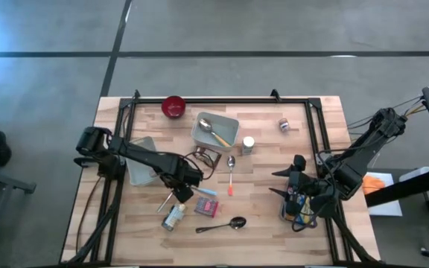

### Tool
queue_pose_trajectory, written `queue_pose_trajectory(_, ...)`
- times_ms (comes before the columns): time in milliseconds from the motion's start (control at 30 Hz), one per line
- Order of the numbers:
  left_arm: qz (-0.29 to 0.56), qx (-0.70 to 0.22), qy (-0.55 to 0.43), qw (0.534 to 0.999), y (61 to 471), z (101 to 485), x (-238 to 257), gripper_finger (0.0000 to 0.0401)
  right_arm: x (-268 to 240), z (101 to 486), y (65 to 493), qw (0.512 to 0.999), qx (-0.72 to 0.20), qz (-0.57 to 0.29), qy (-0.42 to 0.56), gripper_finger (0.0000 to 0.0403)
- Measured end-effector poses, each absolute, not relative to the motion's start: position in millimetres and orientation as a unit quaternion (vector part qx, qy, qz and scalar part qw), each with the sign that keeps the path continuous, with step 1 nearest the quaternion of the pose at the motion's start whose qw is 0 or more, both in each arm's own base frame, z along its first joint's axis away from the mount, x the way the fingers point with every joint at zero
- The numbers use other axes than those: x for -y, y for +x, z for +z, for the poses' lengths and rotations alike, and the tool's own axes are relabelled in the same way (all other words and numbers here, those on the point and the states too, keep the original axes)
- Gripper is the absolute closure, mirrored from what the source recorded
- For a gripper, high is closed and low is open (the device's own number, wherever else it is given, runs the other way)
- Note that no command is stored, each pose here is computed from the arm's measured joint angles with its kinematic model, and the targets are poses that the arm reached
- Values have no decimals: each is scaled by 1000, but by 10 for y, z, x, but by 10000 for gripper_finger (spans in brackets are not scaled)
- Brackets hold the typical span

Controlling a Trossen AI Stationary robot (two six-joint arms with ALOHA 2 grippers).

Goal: Pick & Place Food Item
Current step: Put the silver spoon into the right gray bin

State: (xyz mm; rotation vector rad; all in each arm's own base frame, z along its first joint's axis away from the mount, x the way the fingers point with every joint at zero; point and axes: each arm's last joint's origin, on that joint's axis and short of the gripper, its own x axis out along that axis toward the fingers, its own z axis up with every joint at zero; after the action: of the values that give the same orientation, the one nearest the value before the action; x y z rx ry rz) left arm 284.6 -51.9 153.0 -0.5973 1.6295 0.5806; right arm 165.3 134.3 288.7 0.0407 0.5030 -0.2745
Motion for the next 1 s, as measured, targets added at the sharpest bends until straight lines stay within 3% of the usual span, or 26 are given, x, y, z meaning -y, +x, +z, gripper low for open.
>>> queue_pose_trajectory(267,250,-710,-254,607,2853,1489,520,222,-1343,2887,1654,959,-248,-135,20,161)
queue_pose_trajectory(533,183,-728,-180,636,2848,1488,565,222,-1343,2887,1654,959,-248,-135,20,161)
queue_pose_trajectory(1000,194,-729,-200,626,2892,1361,614,222,-1345,2890,1656,959,-247,-135,22,161)
